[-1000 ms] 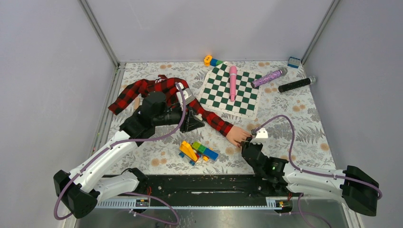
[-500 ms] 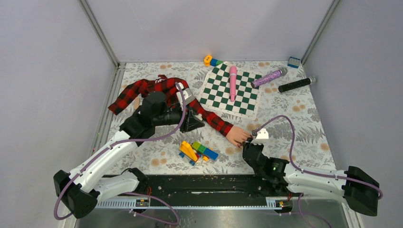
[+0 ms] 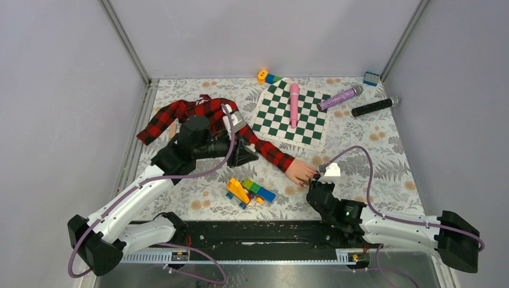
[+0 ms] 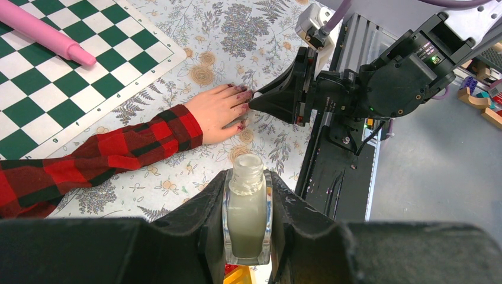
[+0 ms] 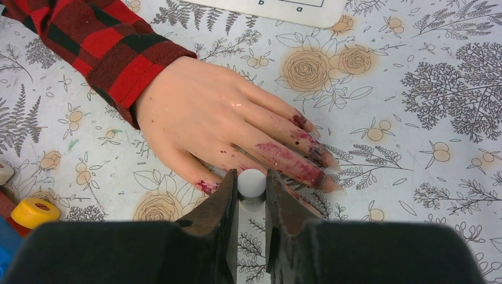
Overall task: Paint the nails
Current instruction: Paint the nail polish on the nail.
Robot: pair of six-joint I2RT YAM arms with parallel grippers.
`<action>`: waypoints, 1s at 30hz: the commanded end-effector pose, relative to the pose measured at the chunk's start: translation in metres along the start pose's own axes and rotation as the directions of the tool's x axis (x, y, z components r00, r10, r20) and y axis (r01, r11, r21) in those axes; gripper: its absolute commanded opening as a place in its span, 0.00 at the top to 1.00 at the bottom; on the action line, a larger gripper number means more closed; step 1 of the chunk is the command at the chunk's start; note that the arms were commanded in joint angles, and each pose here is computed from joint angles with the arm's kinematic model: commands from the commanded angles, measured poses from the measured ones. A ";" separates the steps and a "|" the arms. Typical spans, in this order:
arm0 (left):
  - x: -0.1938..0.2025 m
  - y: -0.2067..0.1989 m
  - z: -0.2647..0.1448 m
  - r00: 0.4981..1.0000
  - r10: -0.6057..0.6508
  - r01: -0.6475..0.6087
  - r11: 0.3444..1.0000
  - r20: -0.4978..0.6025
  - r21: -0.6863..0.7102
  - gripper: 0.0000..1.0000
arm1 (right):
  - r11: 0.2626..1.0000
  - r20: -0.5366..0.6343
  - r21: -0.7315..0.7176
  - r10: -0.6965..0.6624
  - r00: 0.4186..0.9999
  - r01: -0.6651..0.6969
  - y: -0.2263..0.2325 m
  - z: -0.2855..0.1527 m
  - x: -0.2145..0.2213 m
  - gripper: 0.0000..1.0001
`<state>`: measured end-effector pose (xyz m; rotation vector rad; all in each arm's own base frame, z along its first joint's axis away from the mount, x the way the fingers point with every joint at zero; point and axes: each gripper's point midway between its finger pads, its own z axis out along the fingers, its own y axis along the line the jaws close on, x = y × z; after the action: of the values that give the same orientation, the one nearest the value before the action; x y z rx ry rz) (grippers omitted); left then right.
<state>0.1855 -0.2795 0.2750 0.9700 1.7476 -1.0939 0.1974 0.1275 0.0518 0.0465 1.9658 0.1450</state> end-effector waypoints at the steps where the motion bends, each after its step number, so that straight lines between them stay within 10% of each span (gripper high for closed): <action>1: -0.026 -0.011 -0.004 0.996 0.054 -0.056 0.998 0.077 0.032 1.00 | 0.999 0.065 0.027 0.032 0.997 -0.033 0.002 -0.003 -0.022 1.00; 30: -0.028 -0.012 -0.007 0.995 0.056 -0.058 0.998 0.088 0.026 1.00 | 0.996 0.111 -0.065 -0.048 0.993 0.056 0.043 -0.006 -0.027 1.00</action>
<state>0.1855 -0.2795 0.2750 0.9694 1.7481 -1.0943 0.1931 0.1533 0.0574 -0.0979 1.9383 0.1422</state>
